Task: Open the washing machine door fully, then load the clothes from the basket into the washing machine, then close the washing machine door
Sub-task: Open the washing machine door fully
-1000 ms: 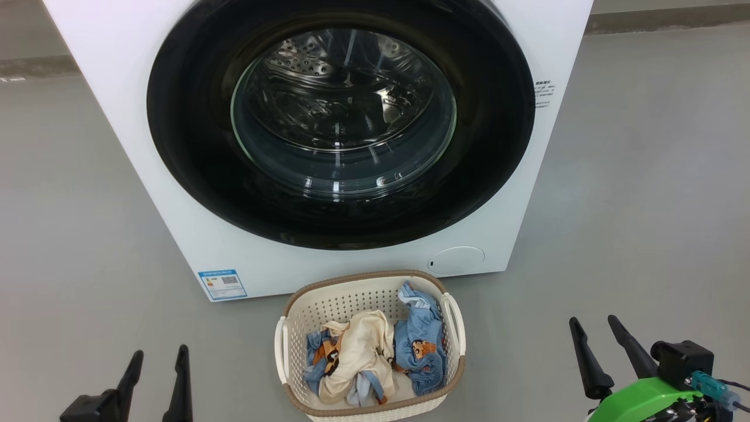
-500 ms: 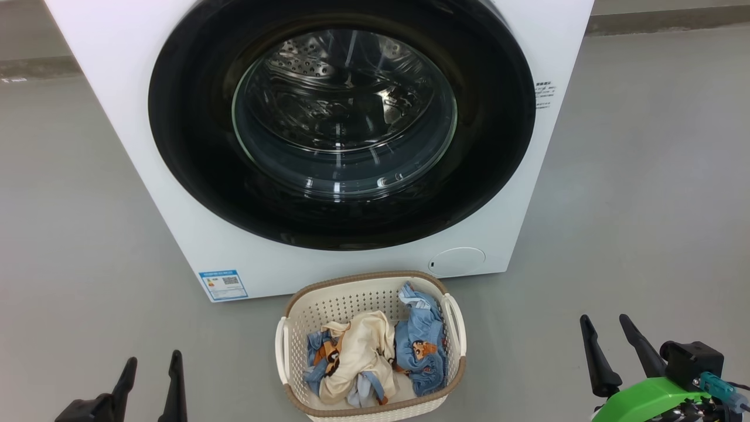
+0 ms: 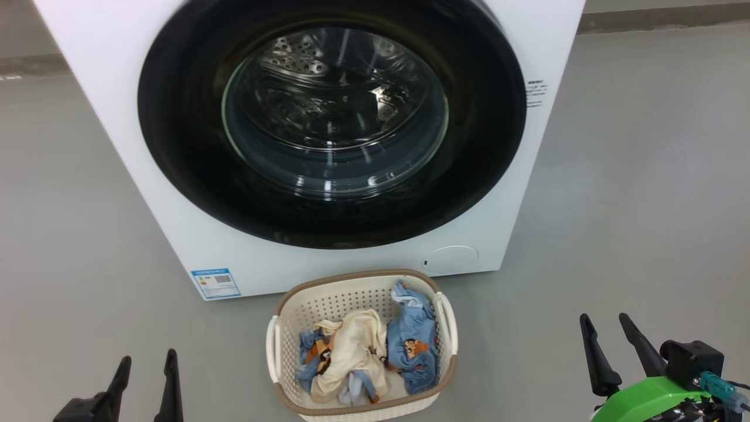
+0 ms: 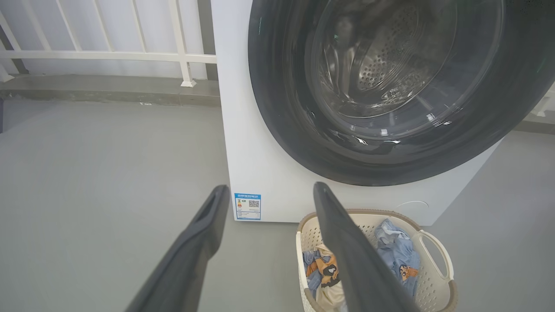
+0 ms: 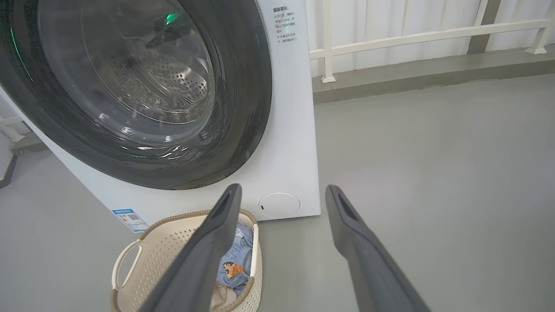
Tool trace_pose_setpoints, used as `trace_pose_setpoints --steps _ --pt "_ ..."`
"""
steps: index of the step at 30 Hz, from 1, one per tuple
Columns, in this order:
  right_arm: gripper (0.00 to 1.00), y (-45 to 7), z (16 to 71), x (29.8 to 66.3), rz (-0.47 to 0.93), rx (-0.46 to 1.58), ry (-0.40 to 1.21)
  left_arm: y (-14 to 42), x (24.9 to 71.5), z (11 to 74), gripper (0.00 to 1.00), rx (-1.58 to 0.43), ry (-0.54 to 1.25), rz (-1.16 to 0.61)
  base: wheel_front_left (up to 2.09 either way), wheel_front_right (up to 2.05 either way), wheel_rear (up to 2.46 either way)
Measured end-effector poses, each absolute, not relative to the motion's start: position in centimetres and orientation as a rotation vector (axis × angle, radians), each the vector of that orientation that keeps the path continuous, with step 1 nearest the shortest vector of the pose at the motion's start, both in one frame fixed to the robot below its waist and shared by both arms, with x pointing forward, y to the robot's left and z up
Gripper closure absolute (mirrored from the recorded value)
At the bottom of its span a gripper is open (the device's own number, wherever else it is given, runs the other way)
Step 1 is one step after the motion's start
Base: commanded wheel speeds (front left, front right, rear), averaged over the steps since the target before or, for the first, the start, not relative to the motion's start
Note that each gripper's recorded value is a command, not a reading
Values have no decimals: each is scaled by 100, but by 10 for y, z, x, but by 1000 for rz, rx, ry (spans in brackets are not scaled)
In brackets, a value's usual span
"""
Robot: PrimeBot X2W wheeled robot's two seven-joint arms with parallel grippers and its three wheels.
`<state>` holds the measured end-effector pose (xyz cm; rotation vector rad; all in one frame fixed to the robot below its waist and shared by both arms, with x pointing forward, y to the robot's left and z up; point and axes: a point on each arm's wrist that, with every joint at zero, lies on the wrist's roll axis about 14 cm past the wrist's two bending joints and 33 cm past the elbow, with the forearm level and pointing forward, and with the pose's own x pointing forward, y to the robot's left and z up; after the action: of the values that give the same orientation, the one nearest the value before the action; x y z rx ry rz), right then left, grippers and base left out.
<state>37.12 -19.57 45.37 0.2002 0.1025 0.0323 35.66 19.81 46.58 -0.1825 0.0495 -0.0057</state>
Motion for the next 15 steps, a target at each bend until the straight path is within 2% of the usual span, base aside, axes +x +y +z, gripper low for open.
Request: trace_pose_setpoints --steps 5,15 --pt "0 -196 453 371 30 201 105 198 357 465 0 -173 54 -7 100 100 -199" --pt "0 -197 452 371 27 201 108 195 359 464 0 -165 57 -13 123 123 -246"
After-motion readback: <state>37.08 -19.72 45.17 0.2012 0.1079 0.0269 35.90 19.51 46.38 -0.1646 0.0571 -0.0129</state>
